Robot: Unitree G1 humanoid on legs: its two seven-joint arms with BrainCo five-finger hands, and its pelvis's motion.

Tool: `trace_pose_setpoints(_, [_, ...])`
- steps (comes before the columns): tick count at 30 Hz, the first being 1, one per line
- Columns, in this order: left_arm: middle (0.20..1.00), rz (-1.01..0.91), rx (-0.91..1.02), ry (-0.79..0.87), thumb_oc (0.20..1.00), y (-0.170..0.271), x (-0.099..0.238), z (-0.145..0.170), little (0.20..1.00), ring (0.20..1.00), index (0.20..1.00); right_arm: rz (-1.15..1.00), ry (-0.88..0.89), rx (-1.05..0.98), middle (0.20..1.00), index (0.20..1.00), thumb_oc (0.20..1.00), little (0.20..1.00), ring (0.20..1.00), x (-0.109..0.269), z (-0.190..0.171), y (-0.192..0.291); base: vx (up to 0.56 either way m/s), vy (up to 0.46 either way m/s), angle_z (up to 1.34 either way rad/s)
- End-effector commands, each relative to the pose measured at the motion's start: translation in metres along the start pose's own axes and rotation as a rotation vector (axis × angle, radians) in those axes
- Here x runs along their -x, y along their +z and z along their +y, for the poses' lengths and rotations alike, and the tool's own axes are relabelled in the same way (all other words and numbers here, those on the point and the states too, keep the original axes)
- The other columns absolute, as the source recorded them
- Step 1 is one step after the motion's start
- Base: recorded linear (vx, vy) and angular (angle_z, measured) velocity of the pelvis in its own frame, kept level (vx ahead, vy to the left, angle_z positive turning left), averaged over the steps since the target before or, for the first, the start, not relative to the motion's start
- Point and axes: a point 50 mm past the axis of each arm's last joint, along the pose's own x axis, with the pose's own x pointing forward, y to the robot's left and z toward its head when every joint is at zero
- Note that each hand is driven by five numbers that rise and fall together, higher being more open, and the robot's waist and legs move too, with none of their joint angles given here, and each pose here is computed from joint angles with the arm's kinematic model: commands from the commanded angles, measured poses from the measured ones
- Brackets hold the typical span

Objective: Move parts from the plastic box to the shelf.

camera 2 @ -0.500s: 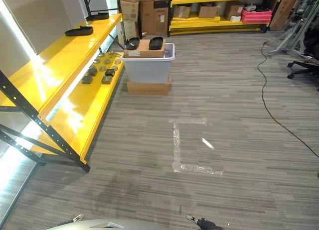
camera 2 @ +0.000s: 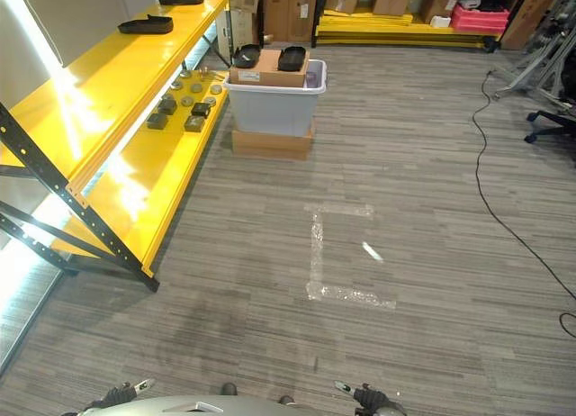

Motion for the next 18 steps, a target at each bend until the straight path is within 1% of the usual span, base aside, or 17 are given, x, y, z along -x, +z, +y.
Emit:
trace_pose_setpoints(1, [1.000,0.021,0.029,0.016,1.000,0.006,-0.002,0.008,1.000,1.000,1.000,0.053,0.001,-0.001,1.000,1.000,1.000,1.000,1.000,0.001,0.002,-0.009,0.03,0.069,-0.04])
trace_pose_setpoints(5, [1.000,0.020,0.042,-0.001,1.000,0.007,-0.002,0.006,1.000,1.000,1.000,0.075,0.020,0.039,1.000,1.000,1.000,1.000,1.000,0.001,0.008,-0.011,0.02,0.052,-0.02])
trace_pose_setpoints(11, [1.000,0.008,0.033,-0.004,1.000,0.010,-0.003,0.005,1.000,1.000,1.000,0.076,0.036,0.035,1.000,1.000,1.000,1.000,1.000,0.000,0.013,-0.011,0.02,0.023,-0.04])
trace_pose_setpoints(14, [1.000,-0.001,-0.003,0.002,1.000,0.012,-0.003,0.004,1.000,1.000,1.000,0.079,0.039,0.030,1.000,1.000,1.000,1.000,1.000,0.001,0.014,-0.012,0.01,0.006,-0.02])
trace_pose_setpoints(18, [1.000,0.009,0.010,-0.002,1.000,0.011,-0.003,0.003,1.000,1.000,1.000,0.084,0.048,0.040,1.000,1.000,1.000,1.000,1.000,0.001,0.018,-0.014,0.00,0.000,0.00])
